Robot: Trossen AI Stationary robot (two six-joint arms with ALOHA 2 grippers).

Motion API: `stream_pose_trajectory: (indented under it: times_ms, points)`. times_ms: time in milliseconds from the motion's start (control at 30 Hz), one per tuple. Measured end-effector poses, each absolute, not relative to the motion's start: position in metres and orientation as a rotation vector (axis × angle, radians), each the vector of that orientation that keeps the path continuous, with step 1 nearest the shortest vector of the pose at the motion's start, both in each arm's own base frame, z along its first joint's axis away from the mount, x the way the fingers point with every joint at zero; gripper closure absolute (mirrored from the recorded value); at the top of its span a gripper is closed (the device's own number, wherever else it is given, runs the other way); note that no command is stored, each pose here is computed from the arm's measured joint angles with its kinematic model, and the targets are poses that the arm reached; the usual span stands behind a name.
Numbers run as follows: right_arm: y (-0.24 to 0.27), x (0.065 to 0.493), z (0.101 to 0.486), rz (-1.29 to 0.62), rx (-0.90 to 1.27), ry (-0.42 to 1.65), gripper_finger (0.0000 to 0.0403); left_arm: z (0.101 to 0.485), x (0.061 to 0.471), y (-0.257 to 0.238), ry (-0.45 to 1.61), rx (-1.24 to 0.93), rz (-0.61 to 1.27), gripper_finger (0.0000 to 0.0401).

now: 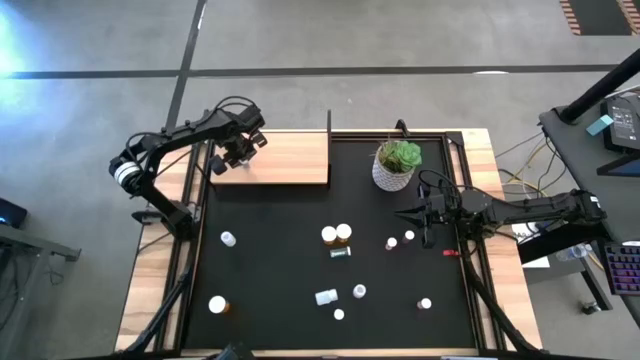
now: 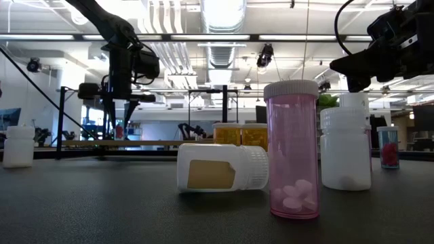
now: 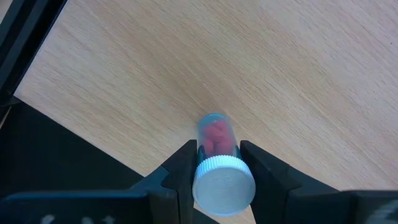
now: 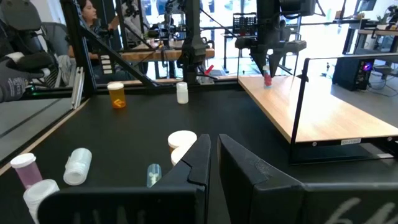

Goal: Pick and place medicine bottles onto shelf by color
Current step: Put the top left blue pill bottle on the shelf

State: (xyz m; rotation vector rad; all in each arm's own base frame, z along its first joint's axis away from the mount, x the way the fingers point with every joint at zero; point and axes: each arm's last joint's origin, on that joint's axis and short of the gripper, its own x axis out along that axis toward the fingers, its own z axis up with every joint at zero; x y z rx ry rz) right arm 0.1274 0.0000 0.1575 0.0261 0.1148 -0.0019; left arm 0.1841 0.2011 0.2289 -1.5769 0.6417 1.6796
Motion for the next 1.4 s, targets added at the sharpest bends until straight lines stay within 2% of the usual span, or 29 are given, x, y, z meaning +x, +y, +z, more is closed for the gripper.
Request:
stream_pose_trajectory:
  times_ms: [1400]
  points:
    - [0.0,0.1273,0.1574,-0.002,0.026,0.115,0.038,0.2289,0.1876,0.2053,0.583,-1.575,1.649,0.0303]
